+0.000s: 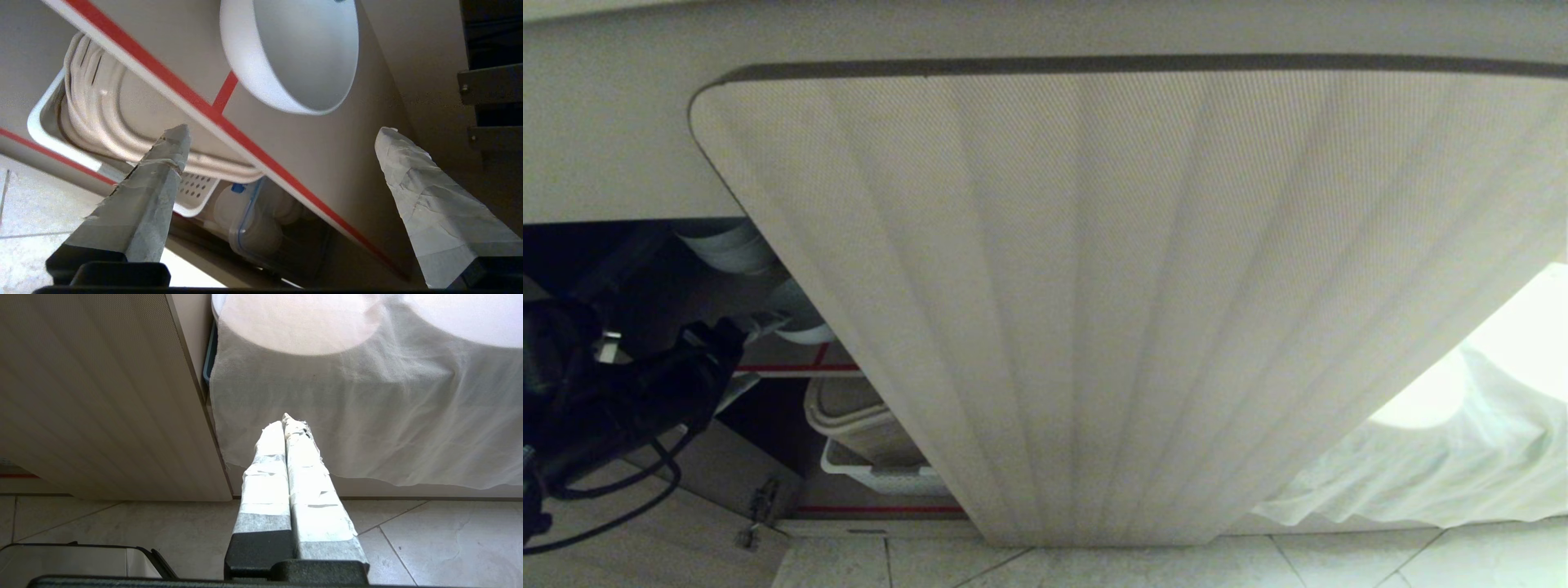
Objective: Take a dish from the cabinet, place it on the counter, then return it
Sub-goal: Take the bowl from the cabinet
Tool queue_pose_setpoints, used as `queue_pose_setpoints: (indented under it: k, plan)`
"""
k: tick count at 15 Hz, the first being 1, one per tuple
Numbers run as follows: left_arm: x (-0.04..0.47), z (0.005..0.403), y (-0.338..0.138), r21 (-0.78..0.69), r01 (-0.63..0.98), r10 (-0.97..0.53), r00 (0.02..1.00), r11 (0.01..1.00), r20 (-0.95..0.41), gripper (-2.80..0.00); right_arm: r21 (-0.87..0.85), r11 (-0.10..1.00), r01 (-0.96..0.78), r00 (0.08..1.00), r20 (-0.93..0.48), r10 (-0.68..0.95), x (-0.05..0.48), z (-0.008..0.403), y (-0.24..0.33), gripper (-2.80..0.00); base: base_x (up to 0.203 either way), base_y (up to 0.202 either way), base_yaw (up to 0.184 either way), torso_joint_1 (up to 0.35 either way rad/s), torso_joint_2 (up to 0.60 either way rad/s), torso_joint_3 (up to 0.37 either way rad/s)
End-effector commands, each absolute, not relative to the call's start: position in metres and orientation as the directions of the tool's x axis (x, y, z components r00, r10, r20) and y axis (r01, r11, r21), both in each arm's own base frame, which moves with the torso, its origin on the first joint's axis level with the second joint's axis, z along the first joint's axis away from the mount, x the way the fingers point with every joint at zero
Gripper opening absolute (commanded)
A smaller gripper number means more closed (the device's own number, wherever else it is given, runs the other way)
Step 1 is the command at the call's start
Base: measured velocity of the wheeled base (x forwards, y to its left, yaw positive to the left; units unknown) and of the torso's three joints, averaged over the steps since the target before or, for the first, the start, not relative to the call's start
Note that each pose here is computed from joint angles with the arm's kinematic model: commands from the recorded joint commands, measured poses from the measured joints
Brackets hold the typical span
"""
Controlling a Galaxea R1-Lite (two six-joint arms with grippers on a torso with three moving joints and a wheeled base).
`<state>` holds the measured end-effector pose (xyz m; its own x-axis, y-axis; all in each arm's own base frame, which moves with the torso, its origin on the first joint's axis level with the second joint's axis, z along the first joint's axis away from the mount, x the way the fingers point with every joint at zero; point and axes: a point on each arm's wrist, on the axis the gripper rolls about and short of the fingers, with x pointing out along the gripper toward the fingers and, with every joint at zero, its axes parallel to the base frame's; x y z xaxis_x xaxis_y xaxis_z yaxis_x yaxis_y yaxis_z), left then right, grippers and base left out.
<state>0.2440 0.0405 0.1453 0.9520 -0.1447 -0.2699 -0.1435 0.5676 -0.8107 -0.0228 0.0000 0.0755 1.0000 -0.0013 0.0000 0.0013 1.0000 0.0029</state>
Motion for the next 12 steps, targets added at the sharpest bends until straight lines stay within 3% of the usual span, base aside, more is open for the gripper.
queue_pose_setpoints:
  k: [1, 12]
  plan:
    - [0.2500, 0.1471, 0.0418, -0.815, -0.135, -0.146, 0.955, 0.564, -0.259, 0.00, 0.003, 1.000, 0.002, 1.000, 0.000, -0.002, -0.0228, 0.0755, 0.0000, -2.80, 0.000, 0.000, 0.000, 0.000, 0.00, 0.000]
    - [0.2542, 0.1515, 0.0426, -0.815, -0.121, -0.145, 0.959, 0.567, -0.244, 0.00, 0.003, 1.000, 0.001, 1.000, 0.000, -0.001, -0.0228, 0.0755, 0.0000, -2.80, 0.000, 0.000, 0.000, 0.000, 0.00, 0.000]
